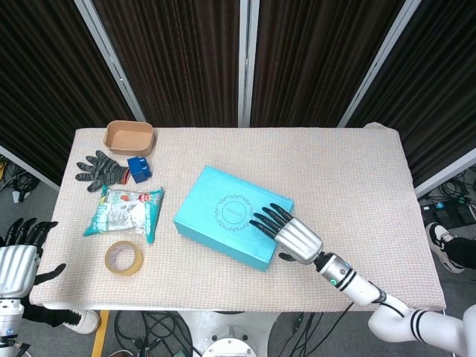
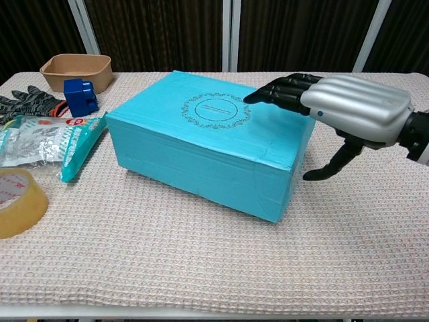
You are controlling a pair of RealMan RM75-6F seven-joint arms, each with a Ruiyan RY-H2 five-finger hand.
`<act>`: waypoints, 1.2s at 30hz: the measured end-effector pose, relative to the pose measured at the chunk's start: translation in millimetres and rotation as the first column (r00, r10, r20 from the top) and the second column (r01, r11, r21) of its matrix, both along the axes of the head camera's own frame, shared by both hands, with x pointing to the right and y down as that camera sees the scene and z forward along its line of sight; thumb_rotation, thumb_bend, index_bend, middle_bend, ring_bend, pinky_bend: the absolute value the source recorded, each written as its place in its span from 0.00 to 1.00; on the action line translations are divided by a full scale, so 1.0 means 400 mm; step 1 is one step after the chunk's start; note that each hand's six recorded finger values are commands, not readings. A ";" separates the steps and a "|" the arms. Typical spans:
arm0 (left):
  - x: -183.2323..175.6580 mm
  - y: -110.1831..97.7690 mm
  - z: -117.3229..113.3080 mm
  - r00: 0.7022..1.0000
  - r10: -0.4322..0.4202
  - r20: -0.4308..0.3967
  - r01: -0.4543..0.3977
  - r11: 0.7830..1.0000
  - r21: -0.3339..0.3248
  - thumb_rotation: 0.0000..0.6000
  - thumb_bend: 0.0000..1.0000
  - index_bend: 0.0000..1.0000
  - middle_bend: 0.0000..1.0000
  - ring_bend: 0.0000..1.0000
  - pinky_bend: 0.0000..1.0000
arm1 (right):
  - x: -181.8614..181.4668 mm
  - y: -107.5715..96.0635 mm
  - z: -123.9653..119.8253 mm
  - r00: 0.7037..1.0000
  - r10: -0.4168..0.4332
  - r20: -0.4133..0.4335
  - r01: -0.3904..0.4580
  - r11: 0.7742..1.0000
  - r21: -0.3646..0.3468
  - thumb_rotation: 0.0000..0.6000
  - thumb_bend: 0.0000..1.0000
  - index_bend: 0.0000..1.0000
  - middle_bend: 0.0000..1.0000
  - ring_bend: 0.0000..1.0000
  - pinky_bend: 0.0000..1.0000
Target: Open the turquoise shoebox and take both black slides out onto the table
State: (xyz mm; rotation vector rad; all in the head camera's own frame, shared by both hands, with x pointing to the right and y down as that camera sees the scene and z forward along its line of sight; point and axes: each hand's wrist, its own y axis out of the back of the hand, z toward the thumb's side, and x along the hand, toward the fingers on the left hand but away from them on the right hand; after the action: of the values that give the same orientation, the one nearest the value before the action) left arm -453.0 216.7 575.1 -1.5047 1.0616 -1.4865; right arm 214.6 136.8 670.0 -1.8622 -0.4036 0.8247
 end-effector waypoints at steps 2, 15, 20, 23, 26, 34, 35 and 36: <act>0.000 -0.001 0.001 1.000 -0.003 0.000 0.003 1.000 -0.002 1.00 0.00 0.21 0.21 0.11 0.09 | 0.026 -0.020 0.005 0.999 0.017 -0.029 -0.016 1.000 0.017 1.00 0.00 0.00 0.09 0.00 0.01; 0.012 -0.015 -0.010 1.000 0.009 -0.006 -0.009 1.000 0.007 1.00 0.00 0.21 0.21 0.11 0.09 | 0.045 -0.102 0.081 0.995 0.048 -0.085 -0.044 0.997 0.058 1.00 0.00 0.00 0.08 0.00 0.00; 0.014 -0.014 -0.007 1.000 0.011 -0.011 -0.011 1.000 0.000 1.00 0.00 0.21 0.21 0.11 0.09 | 0.030 -0.094 0.105 0.998 0.036 -0.057 -0.032 0.998 0.062 1.00 0.03 0.00 0.08 0.00 0.00; 0.014 -0.012 -0.005 1.000 0.008 -0.012 -0.008 1.000 -0.006 1.00 0.00 0.21 0.21 0.11 0.09 | 0.024 -0.088 0.115 0.999 0.014 -0.045 -0.011 0.997 0.074 1.00 0.16 0.00 0.09 0.00 0.00; 0.014 -0.011 -0.006 1.000 0.009 -0.013 -0.009 1.000 -0.006 1.00 0.00 0.21 0.21 0.11 0.09 | 0.021 -0.081 0.124 1.000 -0.004 -0.028 0.006 0.997 0.071 1.00 0.36 0.04 0.12 0.00 0.00; 0.015 -0.012 -0.002 1.000 0.013 -0.020 -0.013 1.000 -0.011 1.00 0.00 0.21 0.21 0.11 0.09 | 0.017 -0.079 0.119 0.994 0.053 0.098 -0.052 0.999 -0.016 1.00 0.52 0.16 0.18 0.05 0.00; 0.015 -0.012 -0.002 1.000 0.014 -0.021 -0.014 1.000 -0.011 1.00 0.00 0.21 0.21 0.11 0.09 | 0.018 -0.081 0.118 0.991 0.070 0.117 -0.066 0.997 -0.037 1.00 0.51 0.16 0.18 0.05 0.00; 0.015 -0.013 -0.002 1.000 0.014 -0.022 -0.014 1.000 -0.011 1.00 0.00 0.21 0.21 0.11 0.09 | 0.019 -0.082 0.117 0.985 0.097 0.143 -0.087 0.994 -0.069 1.00 0.51 0.16 0.18 0.05 0.00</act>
State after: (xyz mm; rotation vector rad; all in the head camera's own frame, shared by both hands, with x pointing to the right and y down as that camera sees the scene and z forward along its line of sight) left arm -447.0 211.7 574.5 -1.5366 1.0552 -1.4713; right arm 222.2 103.8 716.9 -1.9817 -0.5651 0.7722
